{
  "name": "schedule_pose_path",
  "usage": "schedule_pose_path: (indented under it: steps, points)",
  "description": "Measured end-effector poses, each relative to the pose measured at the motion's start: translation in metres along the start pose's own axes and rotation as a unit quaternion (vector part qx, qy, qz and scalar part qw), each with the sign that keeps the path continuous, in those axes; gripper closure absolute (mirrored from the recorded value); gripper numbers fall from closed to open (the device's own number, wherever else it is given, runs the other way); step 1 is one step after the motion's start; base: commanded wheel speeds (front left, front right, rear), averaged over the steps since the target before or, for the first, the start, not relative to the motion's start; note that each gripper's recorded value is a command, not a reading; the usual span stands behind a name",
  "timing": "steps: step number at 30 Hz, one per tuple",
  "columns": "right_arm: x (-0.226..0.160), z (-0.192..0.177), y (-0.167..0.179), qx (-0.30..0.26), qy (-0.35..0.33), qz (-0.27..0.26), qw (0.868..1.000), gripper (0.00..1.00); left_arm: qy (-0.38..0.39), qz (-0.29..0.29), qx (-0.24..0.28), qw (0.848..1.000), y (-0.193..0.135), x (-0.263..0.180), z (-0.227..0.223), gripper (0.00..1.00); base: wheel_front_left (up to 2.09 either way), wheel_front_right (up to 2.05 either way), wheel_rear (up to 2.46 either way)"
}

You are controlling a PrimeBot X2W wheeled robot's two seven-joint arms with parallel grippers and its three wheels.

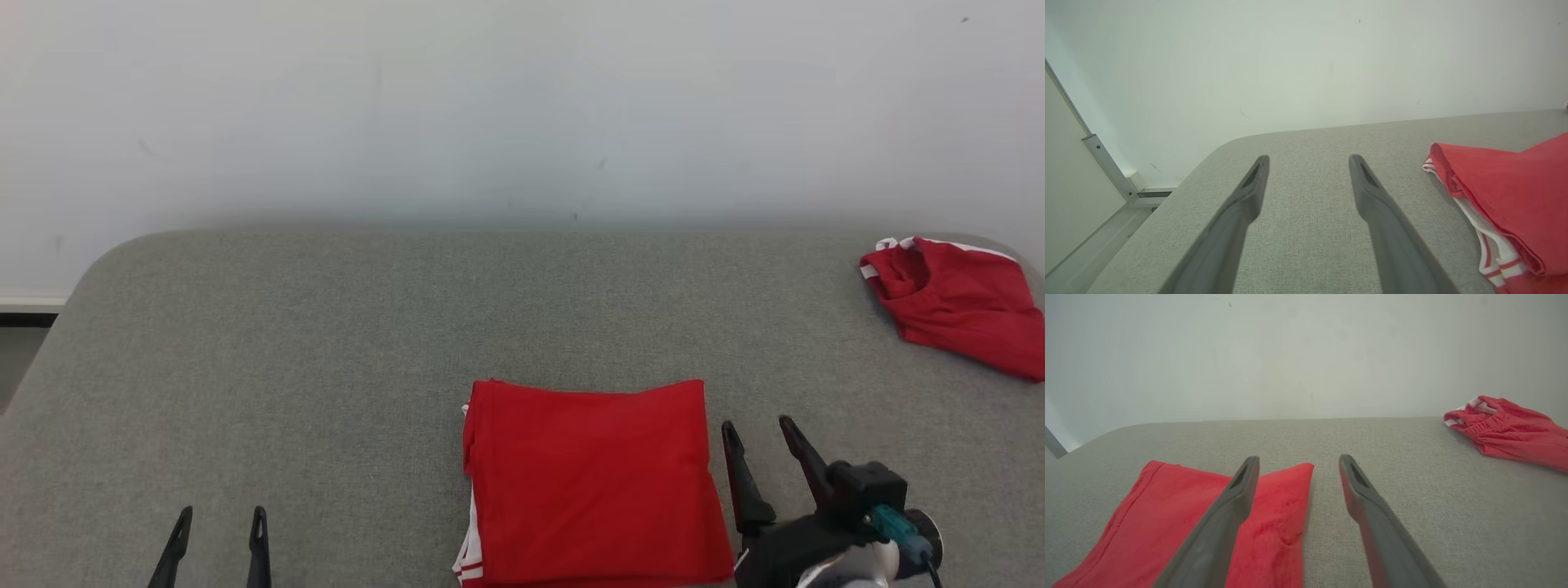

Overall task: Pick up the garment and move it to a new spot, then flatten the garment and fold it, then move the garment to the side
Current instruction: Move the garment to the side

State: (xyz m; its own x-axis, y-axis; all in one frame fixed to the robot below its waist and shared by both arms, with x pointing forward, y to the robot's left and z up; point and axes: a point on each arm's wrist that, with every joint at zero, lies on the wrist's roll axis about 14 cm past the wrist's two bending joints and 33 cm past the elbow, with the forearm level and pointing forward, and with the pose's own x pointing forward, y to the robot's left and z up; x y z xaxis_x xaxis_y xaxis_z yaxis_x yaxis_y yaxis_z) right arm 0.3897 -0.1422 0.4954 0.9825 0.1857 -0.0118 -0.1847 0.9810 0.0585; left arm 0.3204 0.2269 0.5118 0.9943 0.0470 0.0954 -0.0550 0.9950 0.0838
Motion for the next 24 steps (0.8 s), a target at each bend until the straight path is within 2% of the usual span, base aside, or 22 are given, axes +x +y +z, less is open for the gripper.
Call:
schedule_pose_path:
  steps: [3, 6, 14, 21, 22, 23, 24]
  points:
    - [0.017, -0.002, 0.005, 0.002, 0.012, 0.011, 1.000, 0.00, 0.003, 0.001, -0.002, 1.000, 0.000, 0.000, -0.001, 0.00, 0.00, 0.00, 0.00]
    - [0.026, -0.021, 0.003, -0.005, 0.048, 0.016, 0.999, 0.00, 0.004, 0.005, -0.004, 1.000, 0.000, 0.001, -0.002, 0.00, 0.00, 0.00, 0.00]
    - [0.035, -0.071, 0.008, -0.003, 0.132, 0.025, 0.991, 0.00, 0.020, 0.022, -0.004, 1.000, 0.014, 0.001, -0.011, 0.00, 0.00, 0.00, 0.00]
    - [0.033, -0.106, 0.009, 0.003, 0.198, 0.023, 0.980, 0.00, 0.025, 0.018, -0.003, 1.000, 0.013, 0.011, -0.015, 0.00, 0.00, 0.00, 0.00]
    - [0.034, -0.108, 0.011, 0.003, 0.201, 0.025, 0.979, 0.05, 0.025, 0.018, -0.003, 1.000, 0.013, 0.012, -0.014, 0.00, 0.00, 0.00, 0.00]
    - [0.035, -0.110, 0.013, 0.005, 0.204, 0.026, 0.979, 0.05, 0.025, 0.018, -0.004, 1.000, 0.012, 0.013, -0.015, 0.00, 0.00, 0.00, 0.00]
    - [0.035, -0.111, 0.014, 0.004, 0.207, 0.028, 0.978, 0.63, 0.025, 0.017, -0.004, 1.000, 0.012, 0.014, -0.015, 0.00, 0.00, 0.00, 0.00]
